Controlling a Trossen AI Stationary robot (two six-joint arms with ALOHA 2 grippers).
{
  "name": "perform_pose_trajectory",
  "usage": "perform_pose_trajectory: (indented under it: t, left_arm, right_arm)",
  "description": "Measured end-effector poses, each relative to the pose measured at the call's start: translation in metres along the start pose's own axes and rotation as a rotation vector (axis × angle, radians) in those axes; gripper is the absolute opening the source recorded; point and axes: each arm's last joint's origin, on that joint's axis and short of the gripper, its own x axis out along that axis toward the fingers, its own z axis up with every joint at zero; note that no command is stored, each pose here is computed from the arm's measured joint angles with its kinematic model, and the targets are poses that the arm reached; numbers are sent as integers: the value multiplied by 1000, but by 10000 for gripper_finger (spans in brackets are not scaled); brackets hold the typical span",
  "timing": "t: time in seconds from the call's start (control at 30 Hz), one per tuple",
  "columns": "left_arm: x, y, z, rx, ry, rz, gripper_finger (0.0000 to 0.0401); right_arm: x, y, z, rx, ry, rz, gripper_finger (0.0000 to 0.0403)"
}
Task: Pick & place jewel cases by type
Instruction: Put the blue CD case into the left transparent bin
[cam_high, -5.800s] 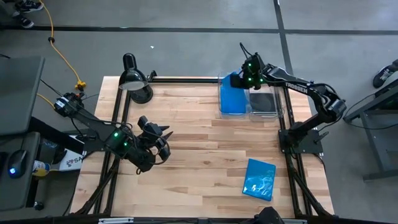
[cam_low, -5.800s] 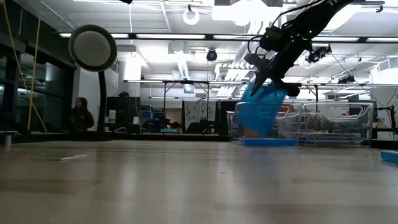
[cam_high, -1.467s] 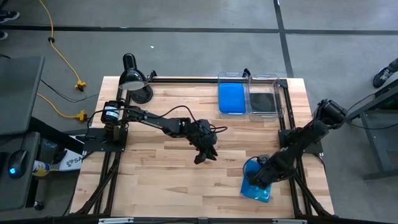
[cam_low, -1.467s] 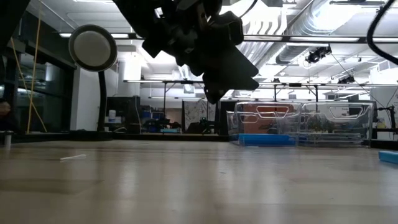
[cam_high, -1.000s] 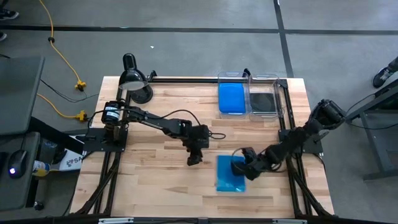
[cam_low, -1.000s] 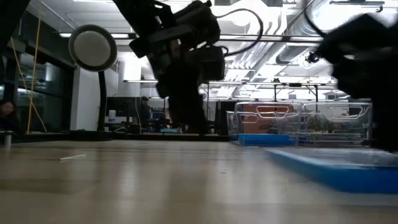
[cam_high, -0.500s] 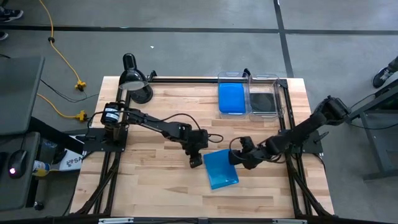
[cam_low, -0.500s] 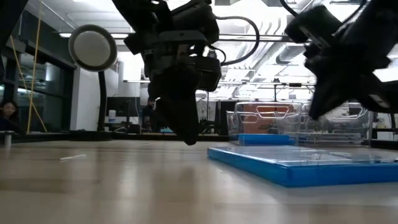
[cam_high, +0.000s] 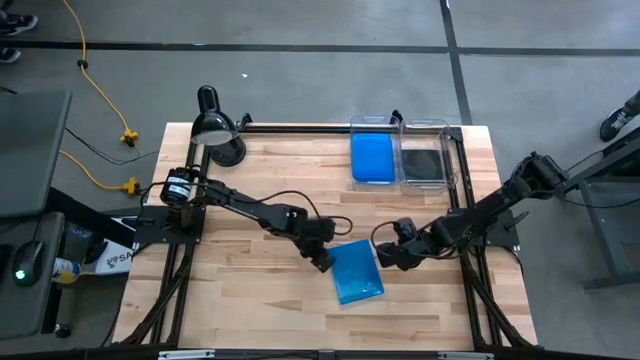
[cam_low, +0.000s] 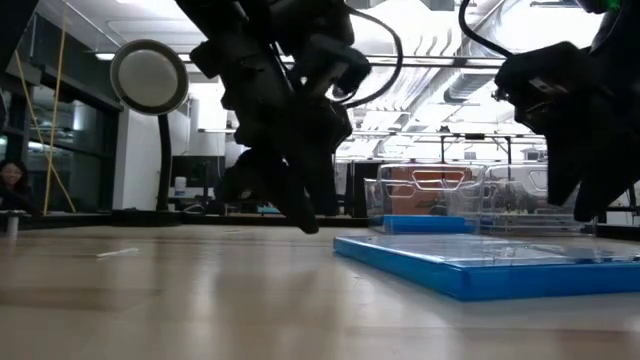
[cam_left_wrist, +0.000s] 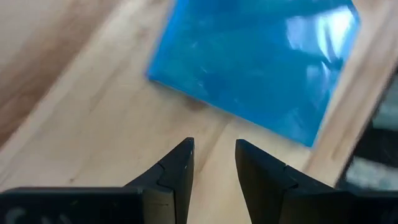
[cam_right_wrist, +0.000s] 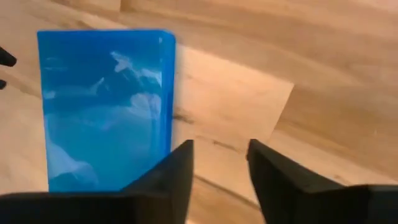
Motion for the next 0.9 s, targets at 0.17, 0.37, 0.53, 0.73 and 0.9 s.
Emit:
perform_pose_trajectory:
  t: [0.17, 0.37, 0.53, 0.73, 0.9]
  left_arm:
    - [3, -6, -8, -165, -59, 37, 117]
    - [14, -20, -23, -316, -173, 35, 117]
    - [33, -26, -31, -439, -241, -10, 117]
    - [53, -29, -47, -569, -310, -23, 117]
    - [55, -30, -52, -565, -365, -4, 117]
  right_arm:
    - [0, 0, 1, -31, -31, 2, 201]
    - [0, 0, 1, -79, -40, 2, 237]
    - [-1, 1, 2, -86, -109, 23, 238]
    - [5, 3, -1, -99, -163, 27, 239]
    - [24, 2, -7, -148, -135, -26, 239]
